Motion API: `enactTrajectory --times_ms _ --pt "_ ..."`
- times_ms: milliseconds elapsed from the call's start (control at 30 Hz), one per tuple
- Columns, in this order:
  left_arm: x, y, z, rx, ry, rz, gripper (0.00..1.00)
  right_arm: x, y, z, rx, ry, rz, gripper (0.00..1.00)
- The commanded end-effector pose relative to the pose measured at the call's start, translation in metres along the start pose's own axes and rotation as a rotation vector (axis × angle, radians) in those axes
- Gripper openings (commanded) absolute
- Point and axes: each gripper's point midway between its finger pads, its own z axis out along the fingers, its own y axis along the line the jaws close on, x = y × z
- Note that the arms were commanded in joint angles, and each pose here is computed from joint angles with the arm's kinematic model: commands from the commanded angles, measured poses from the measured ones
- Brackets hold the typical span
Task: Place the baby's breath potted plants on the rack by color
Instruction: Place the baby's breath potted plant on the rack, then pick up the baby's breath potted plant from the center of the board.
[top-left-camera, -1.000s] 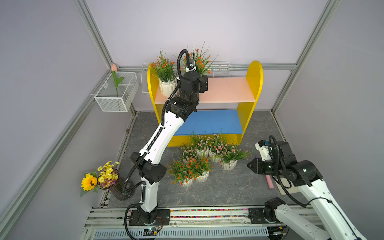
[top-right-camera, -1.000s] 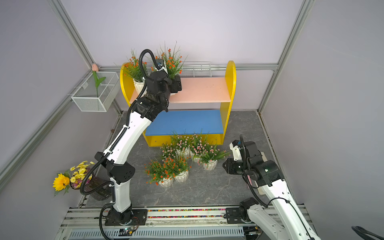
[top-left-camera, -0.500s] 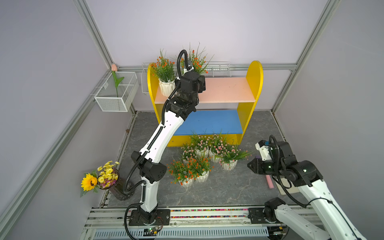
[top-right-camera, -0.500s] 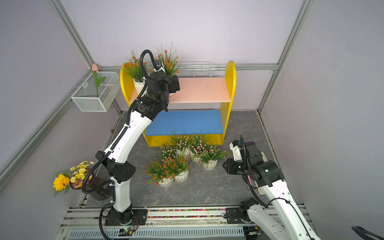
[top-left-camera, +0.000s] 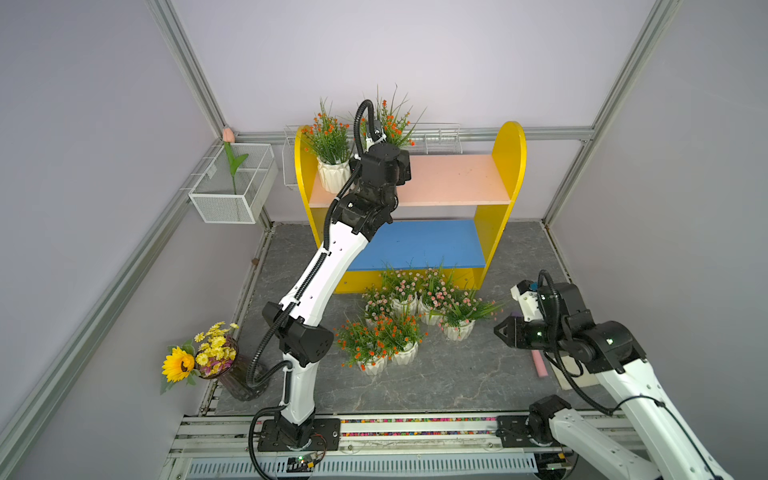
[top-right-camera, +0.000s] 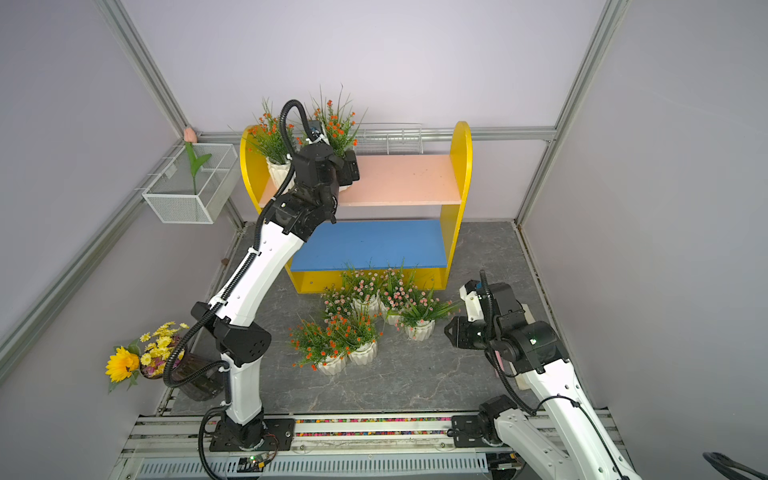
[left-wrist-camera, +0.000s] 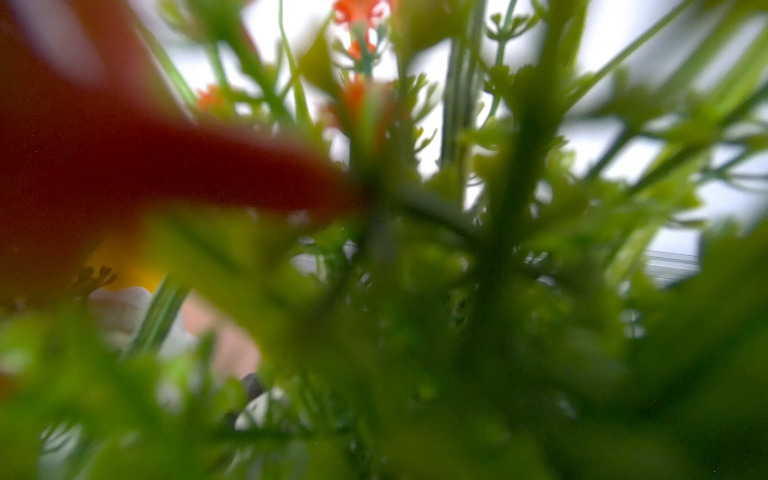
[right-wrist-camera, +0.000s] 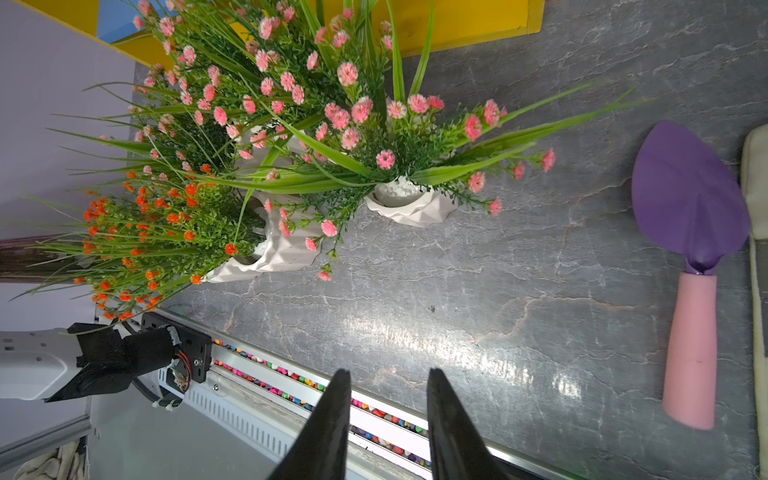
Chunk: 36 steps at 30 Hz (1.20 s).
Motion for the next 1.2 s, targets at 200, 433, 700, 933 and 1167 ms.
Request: enactTrajectory --times_ms 200,433,700,933,1167 --pt "-0.010 0.003 0.003 -0.022 -0.046 -0.074 0.89 0.004 -0.006 0.000 0.022 0.002 0.011 0.38" --pt "-0.011 0.003 0.003 -0.020 -0.046 -0.081 1.00 0.004 -0.006 0.001 0.020 0.002 0.008 0.40" --pt "-0.008 0.006 0.001 -0.028 -0.027 -0.084 1.00 0.004 -0.006 0.003 0.015 -0.003 0.007 0.42" --pt "-0.007 0.010 -0.010 -0.022 -0.022 -0.084 1.00 0.004 -0.006 0.005 0.012 -0.002 0.007 0.42" --pt "-0.007 0.013 -0.021 -0.013 -0.022 -0.063 1.00 0.003 -0.006 0.006 0.012 -0.005 0.007 0.45"
